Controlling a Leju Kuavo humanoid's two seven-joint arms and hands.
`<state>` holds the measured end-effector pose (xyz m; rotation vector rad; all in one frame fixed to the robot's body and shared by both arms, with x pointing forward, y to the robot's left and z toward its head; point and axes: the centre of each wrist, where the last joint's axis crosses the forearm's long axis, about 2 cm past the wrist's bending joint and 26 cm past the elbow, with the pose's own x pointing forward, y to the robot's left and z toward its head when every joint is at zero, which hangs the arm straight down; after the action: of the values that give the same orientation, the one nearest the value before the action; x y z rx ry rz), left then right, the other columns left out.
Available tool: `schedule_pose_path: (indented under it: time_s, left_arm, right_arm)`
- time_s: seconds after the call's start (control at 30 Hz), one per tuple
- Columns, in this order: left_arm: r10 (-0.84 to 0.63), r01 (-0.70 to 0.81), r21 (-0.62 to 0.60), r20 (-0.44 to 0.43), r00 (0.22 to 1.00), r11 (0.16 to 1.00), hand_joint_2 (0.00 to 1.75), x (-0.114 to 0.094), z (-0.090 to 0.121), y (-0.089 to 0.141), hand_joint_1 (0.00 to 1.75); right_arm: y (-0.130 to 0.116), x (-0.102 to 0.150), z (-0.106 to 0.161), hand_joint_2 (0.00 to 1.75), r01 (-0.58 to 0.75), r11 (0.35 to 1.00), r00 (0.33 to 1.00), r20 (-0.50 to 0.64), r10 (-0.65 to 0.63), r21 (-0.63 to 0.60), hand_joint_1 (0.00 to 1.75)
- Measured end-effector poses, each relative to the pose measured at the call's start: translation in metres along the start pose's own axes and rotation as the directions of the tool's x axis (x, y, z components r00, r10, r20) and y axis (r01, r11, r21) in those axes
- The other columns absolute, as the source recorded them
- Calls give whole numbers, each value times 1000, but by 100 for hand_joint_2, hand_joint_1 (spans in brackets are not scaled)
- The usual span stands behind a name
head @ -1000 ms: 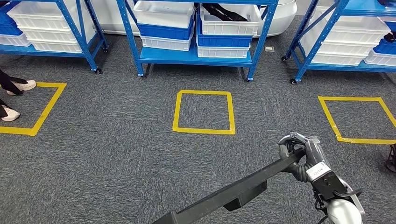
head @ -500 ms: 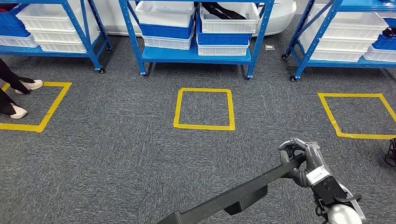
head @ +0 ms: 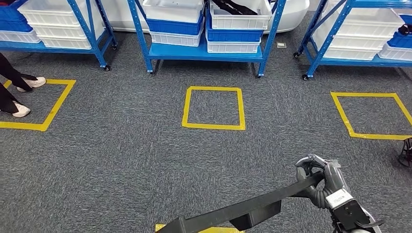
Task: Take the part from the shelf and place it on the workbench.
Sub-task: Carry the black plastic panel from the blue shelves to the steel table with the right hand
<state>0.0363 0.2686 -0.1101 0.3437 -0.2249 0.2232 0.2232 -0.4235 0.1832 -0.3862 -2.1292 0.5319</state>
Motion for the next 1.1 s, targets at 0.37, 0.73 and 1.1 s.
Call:
schedule_pose_path:
  time_s: [0.37,0.73,1.1]
  left_arm:
    - [8,-8,1,1,1000,1000,175,0,0,0,0]
    - [18,-18,20,-13,1000,1000,175,0,0,0,0]
    - [9,-9,9,-18,1000,1000,175,-2,2,-3,0]
  right_arm:
    - [5,4,1,175,-16,1000,1000,3,16,4,175]
    - [-6,1,-20,175,9,999,1000,23,-10,40,175]
    - [-17,0,-27,175,-13,998,1000,25,11,58,175]
